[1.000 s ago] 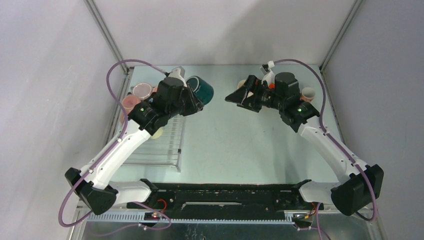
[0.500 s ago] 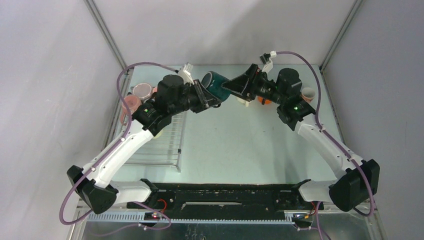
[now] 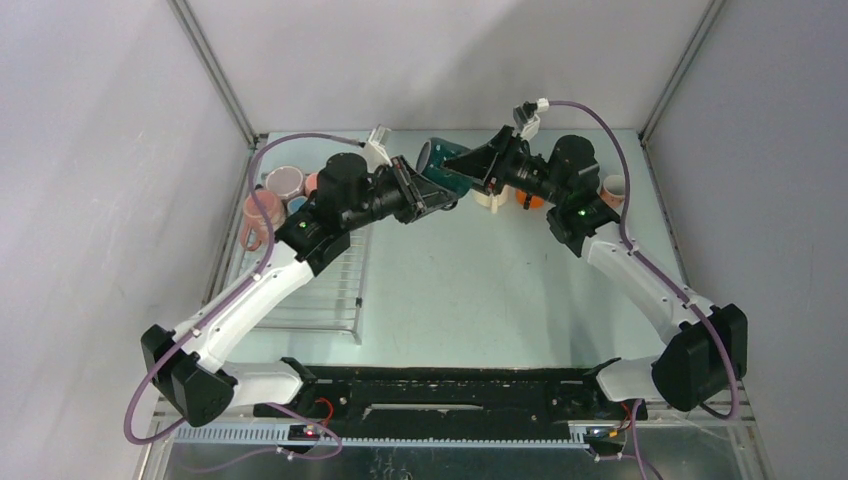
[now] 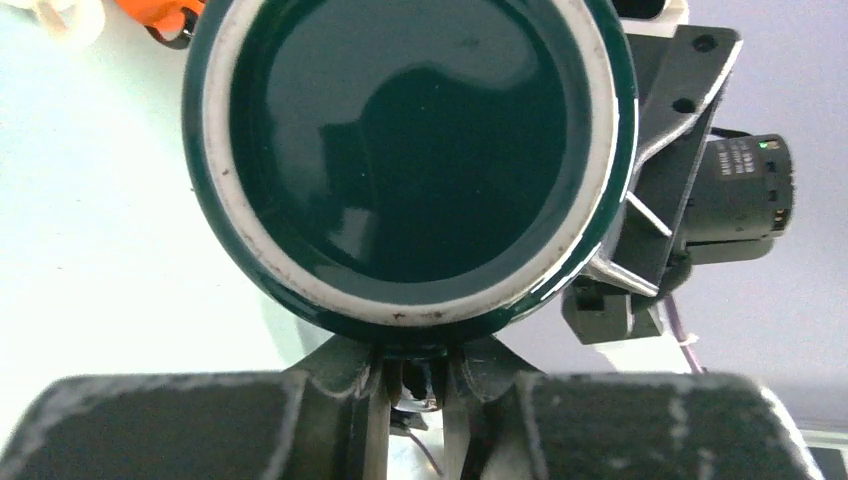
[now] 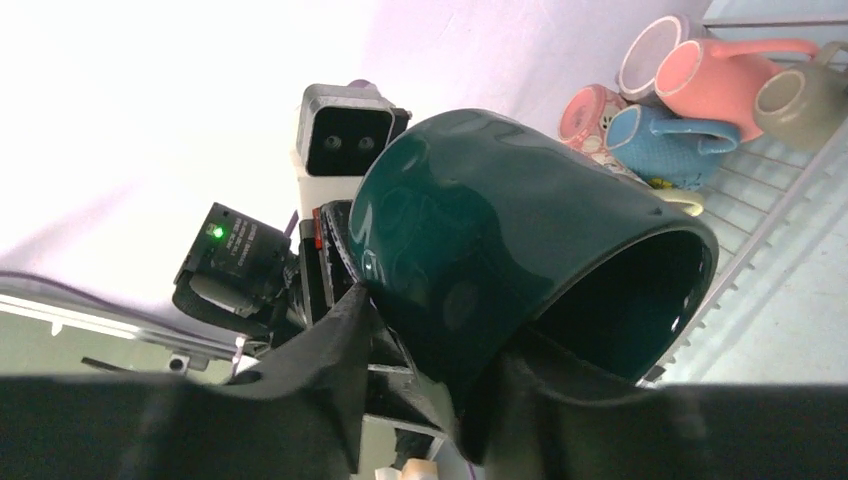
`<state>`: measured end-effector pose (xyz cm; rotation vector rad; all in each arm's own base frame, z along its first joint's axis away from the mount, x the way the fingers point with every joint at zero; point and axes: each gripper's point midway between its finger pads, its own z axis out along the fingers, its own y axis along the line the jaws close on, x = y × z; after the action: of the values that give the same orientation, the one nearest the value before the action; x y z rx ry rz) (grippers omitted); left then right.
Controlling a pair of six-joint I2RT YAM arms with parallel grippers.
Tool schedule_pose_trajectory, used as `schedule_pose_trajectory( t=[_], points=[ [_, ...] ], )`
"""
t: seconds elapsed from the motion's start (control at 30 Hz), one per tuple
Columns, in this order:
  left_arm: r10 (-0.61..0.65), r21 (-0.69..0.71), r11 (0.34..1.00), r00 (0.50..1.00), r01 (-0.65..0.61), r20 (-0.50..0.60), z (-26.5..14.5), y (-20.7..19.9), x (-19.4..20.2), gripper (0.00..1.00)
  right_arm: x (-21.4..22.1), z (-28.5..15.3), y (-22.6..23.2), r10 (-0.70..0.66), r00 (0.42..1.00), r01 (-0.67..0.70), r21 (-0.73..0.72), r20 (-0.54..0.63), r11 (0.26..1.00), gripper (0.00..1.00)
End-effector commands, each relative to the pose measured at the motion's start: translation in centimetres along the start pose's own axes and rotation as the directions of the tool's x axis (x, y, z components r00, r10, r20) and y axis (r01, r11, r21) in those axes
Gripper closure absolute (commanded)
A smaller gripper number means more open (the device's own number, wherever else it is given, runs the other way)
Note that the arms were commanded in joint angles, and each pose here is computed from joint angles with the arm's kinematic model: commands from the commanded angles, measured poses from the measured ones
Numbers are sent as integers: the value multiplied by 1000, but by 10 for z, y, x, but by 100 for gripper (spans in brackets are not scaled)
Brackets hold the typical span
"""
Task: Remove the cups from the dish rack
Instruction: Place the cup at the center of the board.
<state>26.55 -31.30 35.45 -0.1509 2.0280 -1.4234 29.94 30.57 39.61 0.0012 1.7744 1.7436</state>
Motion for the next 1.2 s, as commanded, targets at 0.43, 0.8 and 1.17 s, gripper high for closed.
schedule_pose_trajectory(
  t=[0.43,0.8,1.17],
  points=[
    [5,186,982,1000,-2,-15,-15,-29,10,49,1,4,34,-68,997,72,-93,41,993,100],
    [142,-18,990,990,-142,19,-35,17,14,0,-12,-2,-5,-179,982,166,193,51,967,100],
    [352,-274,902,936,-333,20,-76,54,-1,0,-26,-14,-107,-317,932,356,628,-178,693,100]
  ],
)
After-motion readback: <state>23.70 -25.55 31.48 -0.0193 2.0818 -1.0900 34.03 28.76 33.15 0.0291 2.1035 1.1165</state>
